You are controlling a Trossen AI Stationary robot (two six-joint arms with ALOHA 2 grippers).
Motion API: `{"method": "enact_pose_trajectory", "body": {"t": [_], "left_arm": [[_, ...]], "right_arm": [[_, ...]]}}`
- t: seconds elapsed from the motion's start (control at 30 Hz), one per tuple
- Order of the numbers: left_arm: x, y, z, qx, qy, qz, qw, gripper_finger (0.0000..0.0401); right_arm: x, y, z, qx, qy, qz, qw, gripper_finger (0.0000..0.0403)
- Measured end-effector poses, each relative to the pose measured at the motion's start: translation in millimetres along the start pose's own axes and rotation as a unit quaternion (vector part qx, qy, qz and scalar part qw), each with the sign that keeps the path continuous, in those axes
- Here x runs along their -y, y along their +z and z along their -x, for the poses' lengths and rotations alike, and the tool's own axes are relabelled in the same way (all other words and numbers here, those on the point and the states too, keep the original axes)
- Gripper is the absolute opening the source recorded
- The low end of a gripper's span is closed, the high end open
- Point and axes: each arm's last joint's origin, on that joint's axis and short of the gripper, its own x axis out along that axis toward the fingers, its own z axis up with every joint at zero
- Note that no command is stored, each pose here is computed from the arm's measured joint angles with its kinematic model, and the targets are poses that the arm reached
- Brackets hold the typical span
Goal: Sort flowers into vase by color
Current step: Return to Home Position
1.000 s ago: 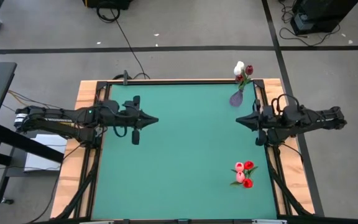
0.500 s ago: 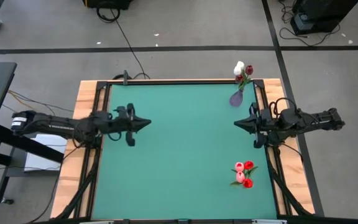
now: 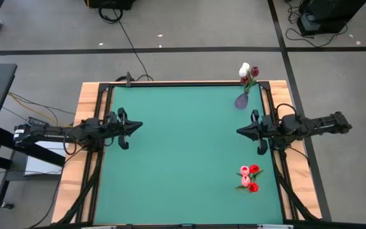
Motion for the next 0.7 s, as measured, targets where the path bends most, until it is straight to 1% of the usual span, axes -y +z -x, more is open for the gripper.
{"method": "enact_pose_trajectory", "body": {"t": [0.1,0.2,0.23,0.33,0.43,0.7], "left_arm": [[-1,-3,4,0.006,-0.001,-0.004,1.000,0.0000],[-2,-6,6,0.002,0.000,-0.005,1.000,0.0000],[-3,-7,7,-0.004,0.001,-0.006,1.000,0.0000],[-3,-7,8,-0.006,0.001,-0.011,1.000,0.0000],[-3,-7,10,-0.008,0.002,-0.023,1.000,0.0000],[-4,-10,11,-0.022,0.004,-0.042,0.999,0.0000]], "right_arm": [[3,-8,1,0.014,-0.012,0.008,1.000,0.0002],[9,-26,2,0.021,-0.034,0.002,0.999,0.0002],[11,-30,3,0.031,-0.035,-0.005,0.999,0.0002],[14,-36,5,0.065,-0.017,-0.018,0.998,0.0002],[17,-42,5,0.056,-0.023,-0.018,0.998,0.0002],[20,-44,4,0.039,-0.023,-0.010,0.999,0.0002]]}}
